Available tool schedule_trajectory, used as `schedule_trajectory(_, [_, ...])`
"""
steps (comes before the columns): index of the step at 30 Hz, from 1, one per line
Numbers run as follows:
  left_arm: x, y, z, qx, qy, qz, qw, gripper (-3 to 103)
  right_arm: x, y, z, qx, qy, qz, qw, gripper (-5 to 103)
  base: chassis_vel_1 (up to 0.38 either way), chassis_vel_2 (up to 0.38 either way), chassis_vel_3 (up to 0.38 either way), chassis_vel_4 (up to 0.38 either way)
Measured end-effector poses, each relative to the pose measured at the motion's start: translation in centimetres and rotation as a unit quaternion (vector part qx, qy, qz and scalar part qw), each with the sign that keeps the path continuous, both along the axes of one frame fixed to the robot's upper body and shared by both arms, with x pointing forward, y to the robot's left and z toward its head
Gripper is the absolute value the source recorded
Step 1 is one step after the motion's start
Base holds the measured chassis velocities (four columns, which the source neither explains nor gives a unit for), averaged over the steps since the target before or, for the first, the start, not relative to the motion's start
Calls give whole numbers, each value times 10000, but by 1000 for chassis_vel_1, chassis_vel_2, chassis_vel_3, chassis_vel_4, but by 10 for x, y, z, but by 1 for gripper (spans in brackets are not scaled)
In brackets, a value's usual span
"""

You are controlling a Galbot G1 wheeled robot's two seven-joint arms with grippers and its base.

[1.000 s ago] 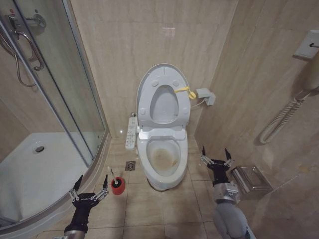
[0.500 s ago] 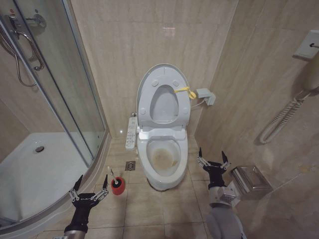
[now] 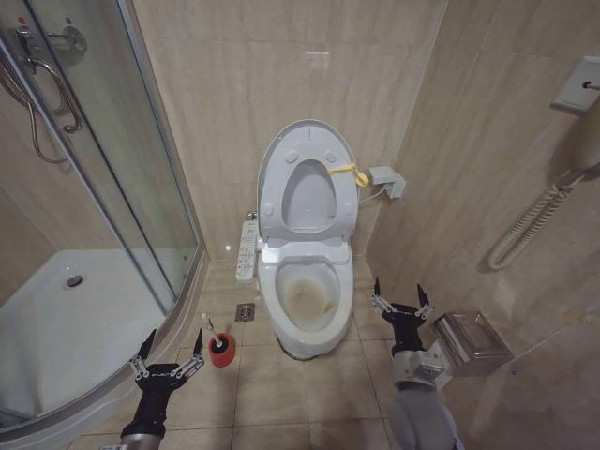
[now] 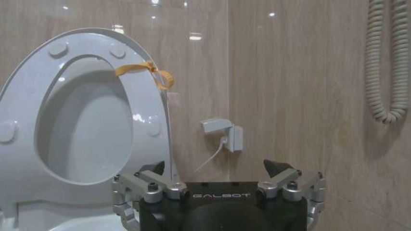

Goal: Open the toilet lid, clean the toilet bowl with a toilet brush, close the toilet lid, and flush.

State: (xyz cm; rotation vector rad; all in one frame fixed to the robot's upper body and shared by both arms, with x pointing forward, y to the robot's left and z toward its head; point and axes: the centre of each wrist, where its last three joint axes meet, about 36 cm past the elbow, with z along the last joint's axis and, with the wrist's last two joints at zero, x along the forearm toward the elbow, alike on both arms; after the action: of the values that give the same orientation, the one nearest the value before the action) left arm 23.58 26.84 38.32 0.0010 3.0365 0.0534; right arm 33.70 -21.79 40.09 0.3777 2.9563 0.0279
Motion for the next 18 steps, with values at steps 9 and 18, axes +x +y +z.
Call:
schedule_trajectory(9, [0,0,0,0,0,0,10000,100,0,0,0,1,5,1,10000,100,0,0,0,0])
schedule_trajectory(18, [0,0,0,0,0,0,10000,100,0,0,0,3,7,1,10000,100,0,0,0,0])
